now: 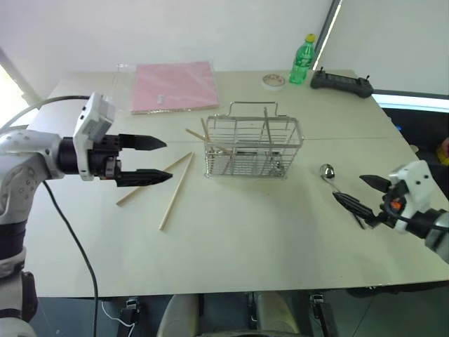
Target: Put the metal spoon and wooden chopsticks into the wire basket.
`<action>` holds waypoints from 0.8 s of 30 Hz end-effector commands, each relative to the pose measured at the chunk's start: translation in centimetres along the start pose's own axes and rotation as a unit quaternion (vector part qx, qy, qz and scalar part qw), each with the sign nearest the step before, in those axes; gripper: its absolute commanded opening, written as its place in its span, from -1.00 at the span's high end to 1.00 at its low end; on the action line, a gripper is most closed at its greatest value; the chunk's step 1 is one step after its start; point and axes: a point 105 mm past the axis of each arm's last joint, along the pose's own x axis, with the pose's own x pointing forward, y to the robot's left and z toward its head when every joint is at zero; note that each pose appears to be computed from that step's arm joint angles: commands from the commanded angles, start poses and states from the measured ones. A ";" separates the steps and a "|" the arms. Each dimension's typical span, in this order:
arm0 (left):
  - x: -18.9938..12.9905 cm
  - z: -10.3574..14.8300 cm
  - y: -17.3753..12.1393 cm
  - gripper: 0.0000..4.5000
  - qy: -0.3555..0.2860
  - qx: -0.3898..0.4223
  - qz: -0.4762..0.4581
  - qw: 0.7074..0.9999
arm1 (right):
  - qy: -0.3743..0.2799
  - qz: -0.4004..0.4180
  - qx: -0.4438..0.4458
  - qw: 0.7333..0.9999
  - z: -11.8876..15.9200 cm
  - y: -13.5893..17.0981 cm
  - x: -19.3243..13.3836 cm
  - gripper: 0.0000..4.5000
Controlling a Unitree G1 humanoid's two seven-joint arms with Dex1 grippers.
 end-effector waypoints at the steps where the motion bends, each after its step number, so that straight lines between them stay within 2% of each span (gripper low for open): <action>1: 0.3 0.9 -1.6 -1.00 0.006 0.027 -0.018 0.999 | 0.013 0.005 -0.014 1.000 0.2 -0.6 1.0 -1.00; 5: 0.6 0.8 -2.2 -1.00 0.008 0.027 -0.019 0.999 | 0.030 0.013 -0.013 0.999 0.5 -1.1 2.7 -1.00; 8: 0.6 0.9 -2.2 -1.00 0.006 0.029 -0.013 0.999 | 0.073 0.002 -0.005 0.997 -0.3 -2.1 3.6 -1.00; 17: 0.9 1.8 -2.8 -1.00 -0.003 0.038 -0.015 0.999 | 0.163 -0.048 0.077 0.982 -1.1 -6.2 4.6 -1.00; 24: 1.1 1.8 -3.0 -1.00 -0.001 0.042 -0.012 0.999 | 0.193 -0.037 0.104 0.975 -1.8 -6.1 5.3 -1.00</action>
